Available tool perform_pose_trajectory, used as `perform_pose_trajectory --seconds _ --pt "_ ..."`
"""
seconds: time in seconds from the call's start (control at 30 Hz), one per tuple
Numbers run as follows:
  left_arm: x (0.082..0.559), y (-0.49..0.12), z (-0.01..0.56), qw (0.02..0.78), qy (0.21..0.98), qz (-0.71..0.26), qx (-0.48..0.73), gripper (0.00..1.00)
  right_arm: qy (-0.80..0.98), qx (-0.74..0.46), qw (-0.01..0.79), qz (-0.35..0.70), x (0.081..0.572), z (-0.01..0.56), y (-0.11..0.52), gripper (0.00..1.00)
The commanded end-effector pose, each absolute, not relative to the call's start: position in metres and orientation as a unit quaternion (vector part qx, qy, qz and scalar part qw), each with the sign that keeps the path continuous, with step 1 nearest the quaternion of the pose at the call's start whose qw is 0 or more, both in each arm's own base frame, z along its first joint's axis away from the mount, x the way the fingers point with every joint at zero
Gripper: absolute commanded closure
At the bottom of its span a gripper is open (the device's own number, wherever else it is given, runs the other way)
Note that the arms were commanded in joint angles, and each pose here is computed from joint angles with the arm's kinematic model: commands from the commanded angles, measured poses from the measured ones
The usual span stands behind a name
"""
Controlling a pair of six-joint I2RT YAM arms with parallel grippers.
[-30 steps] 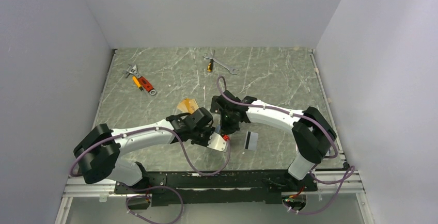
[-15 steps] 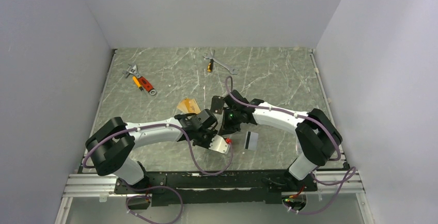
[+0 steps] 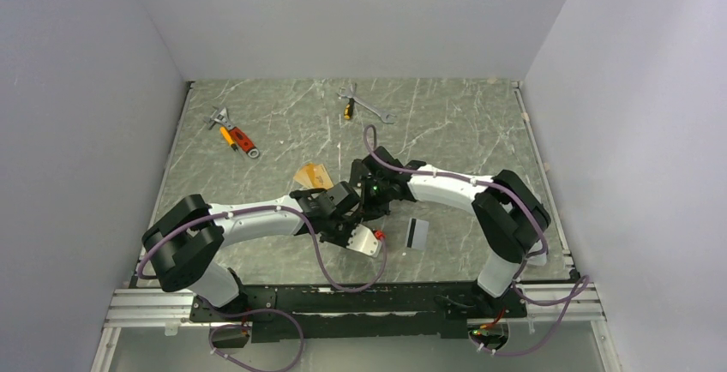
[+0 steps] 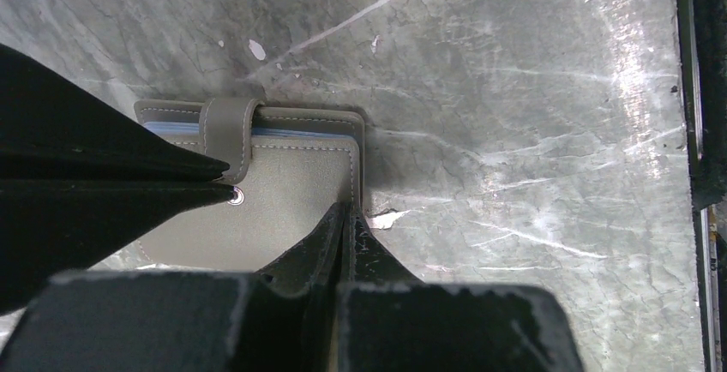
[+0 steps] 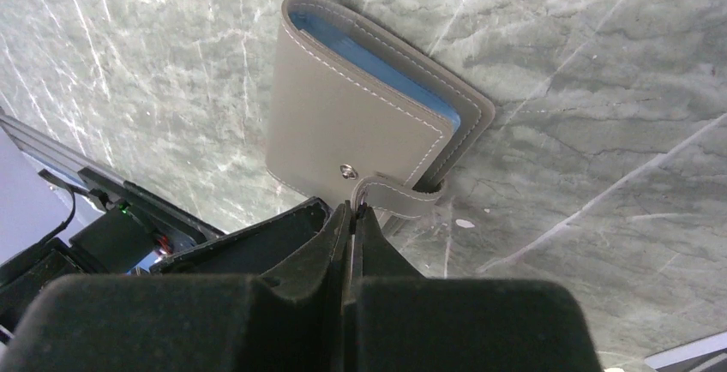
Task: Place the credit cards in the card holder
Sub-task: Close the card holder at the center of the board.
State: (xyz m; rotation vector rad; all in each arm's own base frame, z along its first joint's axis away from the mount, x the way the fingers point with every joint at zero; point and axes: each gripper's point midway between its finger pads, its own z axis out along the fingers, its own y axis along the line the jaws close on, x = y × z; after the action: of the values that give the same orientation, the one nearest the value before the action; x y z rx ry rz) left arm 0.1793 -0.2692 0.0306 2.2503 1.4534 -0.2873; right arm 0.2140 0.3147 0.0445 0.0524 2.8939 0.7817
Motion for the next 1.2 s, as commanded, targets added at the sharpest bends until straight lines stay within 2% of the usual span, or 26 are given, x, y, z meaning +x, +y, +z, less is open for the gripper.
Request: perform_pose_trajectory --seconds 0.0,0.63,0.93,1.07,1.17 --pt "0.163 -0.261 0.019 0.186 0.518 -0.119 0.827 0.97 0.953 0.015 0.096 0.285 0.231 0.059 0.331 1.0" --pt "0.156 -0.253 0.013 0.171 0.51 -0.122 0.834 1.0 0.954 -0.009 0.077 0.29 0.236 0.053 0.35 1.0" --pt "0.158 -0.253 0.013 0.178 0.516 -0.119 0.829 1.0 0.974 -0.042 0.047 0.219 0.225 0.018 0.341 1.0" --pt "0.17 -0.256 0.031 0.207 0.534 -0.115 0.812 0.92 0.98 -0.053 0.029 0.192 0.212 -0.002 0.33 1.0" --pt "0.189 -0.25 0.058 0.242 0.551 -0.103 0.792 0.83 0.982 -0.054 0.021 0.179 0.205 -0.01 0.32 1.0"
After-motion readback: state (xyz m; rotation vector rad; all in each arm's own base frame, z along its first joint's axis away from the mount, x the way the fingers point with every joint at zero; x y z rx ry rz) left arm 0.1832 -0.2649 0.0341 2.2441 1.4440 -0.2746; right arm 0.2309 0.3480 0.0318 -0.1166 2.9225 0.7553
